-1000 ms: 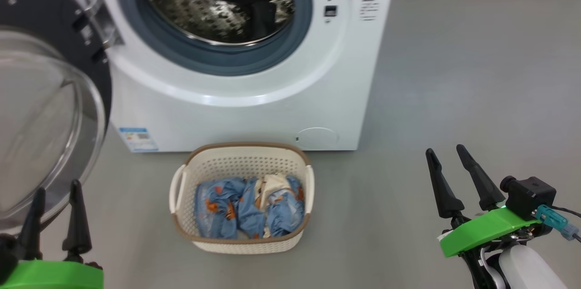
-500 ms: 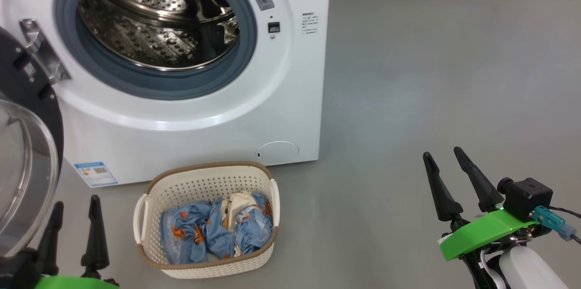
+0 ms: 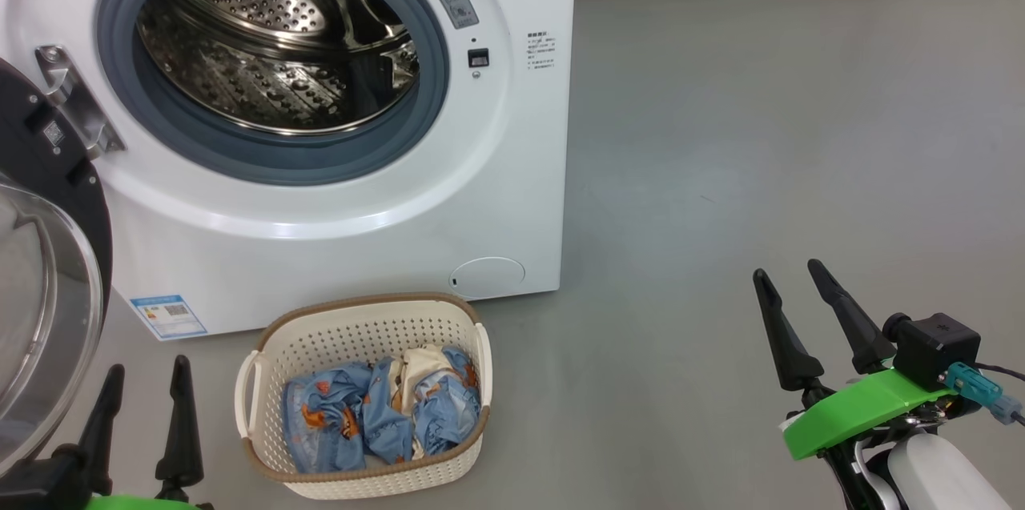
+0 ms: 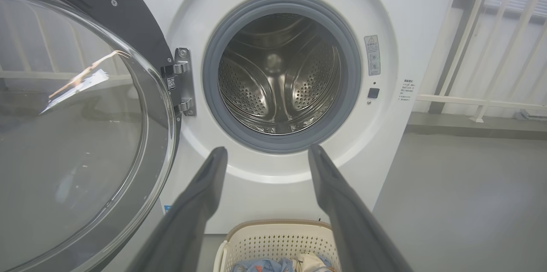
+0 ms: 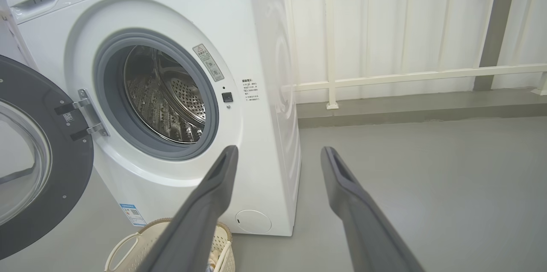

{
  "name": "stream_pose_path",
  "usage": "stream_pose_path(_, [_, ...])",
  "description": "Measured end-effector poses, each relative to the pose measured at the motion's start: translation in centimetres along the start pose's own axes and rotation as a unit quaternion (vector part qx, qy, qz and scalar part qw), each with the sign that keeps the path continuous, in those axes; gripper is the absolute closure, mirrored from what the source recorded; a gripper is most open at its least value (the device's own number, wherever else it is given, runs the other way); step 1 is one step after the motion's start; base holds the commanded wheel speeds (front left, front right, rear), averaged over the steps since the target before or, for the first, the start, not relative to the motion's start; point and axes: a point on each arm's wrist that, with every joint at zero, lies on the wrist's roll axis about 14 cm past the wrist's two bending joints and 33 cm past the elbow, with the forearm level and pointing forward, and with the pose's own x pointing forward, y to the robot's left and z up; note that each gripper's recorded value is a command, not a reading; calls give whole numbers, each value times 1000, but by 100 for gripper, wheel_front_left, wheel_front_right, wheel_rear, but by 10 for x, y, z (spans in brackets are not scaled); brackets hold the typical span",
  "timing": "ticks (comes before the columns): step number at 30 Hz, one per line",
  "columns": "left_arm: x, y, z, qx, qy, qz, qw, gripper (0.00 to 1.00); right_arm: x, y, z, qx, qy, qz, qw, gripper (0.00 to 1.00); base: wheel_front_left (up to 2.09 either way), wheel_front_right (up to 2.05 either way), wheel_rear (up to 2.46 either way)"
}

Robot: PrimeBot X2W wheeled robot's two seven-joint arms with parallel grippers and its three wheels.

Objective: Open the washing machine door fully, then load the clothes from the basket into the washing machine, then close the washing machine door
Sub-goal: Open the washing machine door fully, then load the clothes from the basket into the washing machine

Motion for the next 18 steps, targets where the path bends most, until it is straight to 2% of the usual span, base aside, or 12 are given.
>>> stream_pose_path(18, [-2, 4, -9, -8, 10, 15, 1000, 0, 5, 6, -8, 14, 6, 0, 1000, 0, 0, 0, 0])
